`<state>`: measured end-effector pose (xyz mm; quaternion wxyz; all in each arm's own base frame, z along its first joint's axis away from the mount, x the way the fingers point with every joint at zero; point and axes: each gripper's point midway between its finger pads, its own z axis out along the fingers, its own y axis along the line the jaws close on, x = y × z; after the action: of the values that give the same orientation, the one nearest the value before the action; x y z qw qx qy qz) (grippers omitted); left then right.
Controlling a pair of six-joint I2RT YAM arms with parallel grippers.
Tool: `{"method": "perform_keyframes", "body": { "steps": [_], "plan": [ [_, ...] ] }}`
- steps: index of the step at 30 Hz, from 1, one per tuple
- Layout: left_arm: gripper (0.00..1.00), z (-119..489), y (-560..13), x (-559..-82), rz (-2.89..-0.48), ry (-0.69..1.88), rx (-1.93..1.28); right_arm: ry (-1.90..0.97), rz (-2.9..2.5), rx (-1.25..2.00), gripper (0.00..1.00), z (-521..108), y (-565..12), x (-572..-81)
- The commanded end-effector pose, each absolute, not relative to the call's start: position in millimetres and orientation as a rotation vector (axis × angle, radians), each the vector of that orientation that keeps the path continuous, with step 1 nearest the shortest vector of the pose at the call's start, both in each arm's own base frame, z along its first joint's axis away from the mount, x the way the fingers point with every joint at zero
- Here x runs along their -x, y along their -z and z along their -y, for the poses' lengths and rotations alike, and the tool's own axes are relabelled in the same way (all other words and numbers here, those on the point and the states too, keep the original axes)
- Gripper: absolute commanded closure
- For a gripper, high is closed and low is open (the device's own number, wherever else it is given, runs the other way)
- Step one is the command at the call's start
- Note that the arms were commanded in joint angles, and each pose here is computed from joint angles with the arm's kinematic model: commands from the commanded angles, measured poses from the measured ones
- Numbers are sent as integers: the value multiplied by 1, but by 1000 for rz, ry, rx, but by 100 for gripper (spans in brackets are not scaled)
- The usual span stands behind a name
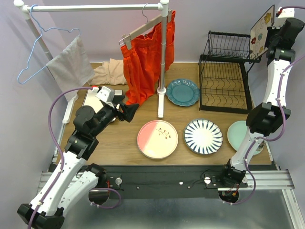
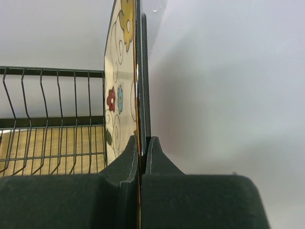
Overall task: Unload the plates from the dish rack
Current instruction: Unload the plate from the dish rack.
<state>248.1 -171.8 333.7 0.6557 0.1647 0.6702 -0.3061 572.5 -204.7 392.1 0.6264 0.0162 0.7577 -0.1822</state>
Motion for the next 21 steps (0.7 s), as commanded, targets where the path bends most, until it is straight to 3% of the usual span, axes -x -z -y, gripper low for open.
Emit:
{"method": "perform_keyframes", "body": {
  "steps": [1,21],
  "plan": [
    [12,173,-333,-249,-1508,696,-384,378,-1283,-65,99,179,-551,-533],
    [12,174,-332,-250,-1514,694,-385,378,-1255,46,99,160,-561,-527]
  ]
}}
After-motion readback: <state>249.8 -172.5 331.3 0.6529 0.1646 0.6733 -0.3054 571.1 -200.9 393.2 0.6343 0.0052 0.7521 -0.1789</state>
